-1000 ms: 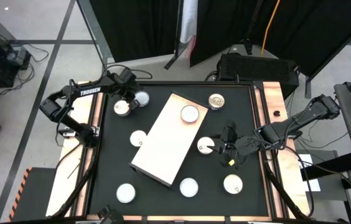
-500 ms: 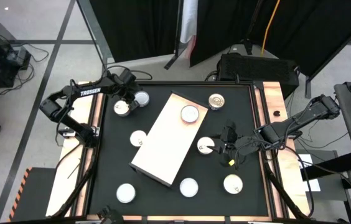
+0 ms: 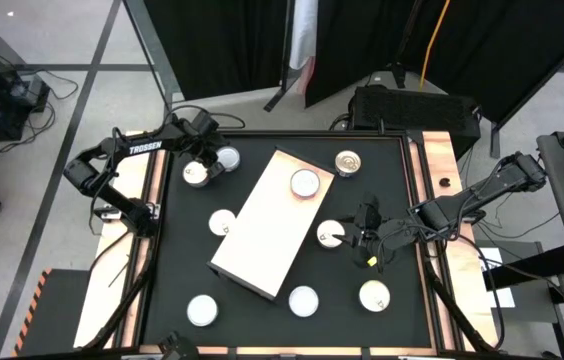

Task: Stack canned seafood by type on shelf
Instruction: Put the green tuna can on the shelf

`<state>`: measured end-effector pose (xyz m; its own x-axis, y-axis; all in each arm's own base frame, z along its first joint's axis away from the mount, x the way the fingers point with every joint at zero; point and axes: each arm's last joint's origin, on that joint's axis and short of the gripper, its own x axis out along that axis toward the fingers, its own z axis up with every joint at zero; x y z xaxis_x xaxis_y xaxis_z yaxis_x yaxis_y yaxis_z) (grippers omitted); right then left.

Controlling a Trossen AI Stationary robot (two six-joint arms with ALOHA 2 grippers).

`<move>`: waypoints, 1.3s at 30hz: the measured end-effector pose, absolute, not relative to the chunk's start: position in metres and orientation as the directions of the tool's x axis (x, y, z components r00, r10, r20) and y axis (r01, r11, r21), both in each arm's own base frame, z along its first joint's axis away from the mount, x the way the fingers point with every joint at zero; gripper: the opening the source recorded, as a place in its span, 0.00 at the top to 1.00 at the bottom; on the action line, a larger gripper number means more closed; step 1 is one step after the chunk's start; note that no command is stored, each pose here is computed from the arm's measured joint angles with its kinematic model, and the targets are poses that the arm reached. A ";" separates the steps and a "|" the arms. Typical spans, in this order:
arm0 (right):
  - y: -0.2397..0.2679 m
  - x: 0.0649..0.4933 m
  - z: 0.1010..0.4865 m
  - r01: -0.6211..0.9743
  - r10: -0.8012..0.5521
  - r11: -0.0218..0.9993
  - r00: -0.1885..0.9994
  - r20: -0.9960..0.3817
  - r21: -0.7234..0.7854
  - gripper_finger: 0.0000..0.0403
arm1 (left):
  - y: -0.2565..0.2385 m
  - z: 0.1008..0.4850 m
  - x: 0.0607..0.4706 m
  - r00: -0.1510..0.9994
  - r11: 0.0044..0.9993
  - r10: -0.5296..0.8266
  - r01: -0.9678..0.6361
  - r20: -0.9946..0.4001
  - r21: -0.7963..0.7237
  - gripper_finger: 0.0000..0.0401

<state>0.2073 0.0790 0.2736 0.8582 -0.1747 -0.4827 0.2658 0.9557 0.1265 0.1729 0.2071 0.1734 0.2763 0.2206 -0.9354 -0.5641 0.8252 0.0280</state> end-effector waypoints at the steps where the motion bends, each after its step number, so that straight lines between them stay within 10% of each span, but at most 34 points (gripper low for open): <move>1: 0.079 0.207 0.274 0.266 -0.175 0.955 0.858 -0.482 0.127 0.48 | 0.207 0.173 0.173 0.277 0.825 0.221 -0.564 -0.935 0.028 1.00; 39: 0.080 0.207 0.273 0.247 -0.149 0.959 0.858 -0.492 0.139 0.48 | 0.197 0.151 0.164 0.188 0.797 0.151 -0.605 -0.970 0.007 1.00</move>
